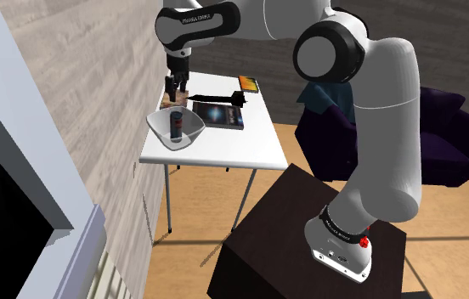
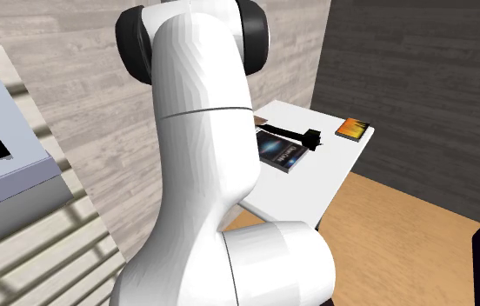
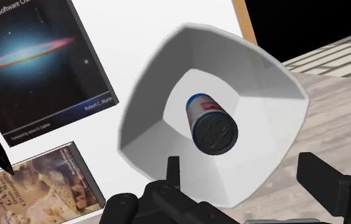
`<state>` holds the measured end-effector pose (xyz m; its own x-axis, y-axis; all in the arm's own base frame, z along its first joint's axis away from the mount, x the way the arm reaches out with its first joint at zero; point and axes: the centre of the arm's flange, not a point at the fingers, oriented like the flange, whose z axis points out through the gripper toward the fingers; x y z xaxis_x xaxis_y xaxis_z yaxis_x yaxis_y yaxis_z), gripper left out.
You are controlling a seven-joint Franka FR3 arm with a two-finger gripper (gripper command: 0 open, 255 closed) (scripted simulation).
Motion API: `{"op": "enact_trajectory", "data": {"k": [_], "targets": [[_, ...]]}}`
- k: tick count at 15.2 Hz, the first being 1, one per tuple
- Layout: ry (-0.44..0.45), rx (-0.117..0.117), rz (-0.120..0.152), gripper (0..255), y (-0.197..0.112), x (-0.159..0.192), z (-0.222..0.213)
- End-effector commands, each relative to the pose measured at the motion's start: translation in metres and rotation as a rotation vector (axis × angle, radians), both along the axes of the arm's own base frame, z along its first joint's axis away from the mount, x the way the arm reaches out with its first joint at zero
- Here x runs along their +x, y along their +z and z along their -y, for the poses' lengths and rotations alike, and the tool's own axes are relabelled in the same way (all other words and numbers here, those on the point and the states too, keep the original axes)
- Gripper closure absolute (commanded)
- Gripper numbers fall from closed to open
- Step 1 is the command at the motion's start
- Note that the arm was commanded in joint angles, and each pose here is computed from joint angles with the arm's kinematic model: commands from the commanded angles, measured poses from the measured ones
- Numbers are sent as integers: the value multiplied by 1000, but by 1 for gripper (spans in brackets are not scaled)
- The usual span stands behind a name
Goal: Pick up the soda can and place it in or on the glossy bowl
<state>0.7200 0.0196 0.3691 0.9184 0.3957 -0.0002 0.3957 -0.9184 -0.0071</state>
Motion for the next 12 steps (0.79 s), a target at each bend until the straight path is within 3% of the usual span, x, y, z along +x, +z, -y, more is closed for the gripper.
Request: {"op": "enact_trajectory", "data": {"k": [1,3,7,12], "targets": [[0,0,0,0,0,0,0],[0,0,0,0,0,0,0],[0,0,0,0,50,0,0],[0,0,0,0,50,0,0]]}}
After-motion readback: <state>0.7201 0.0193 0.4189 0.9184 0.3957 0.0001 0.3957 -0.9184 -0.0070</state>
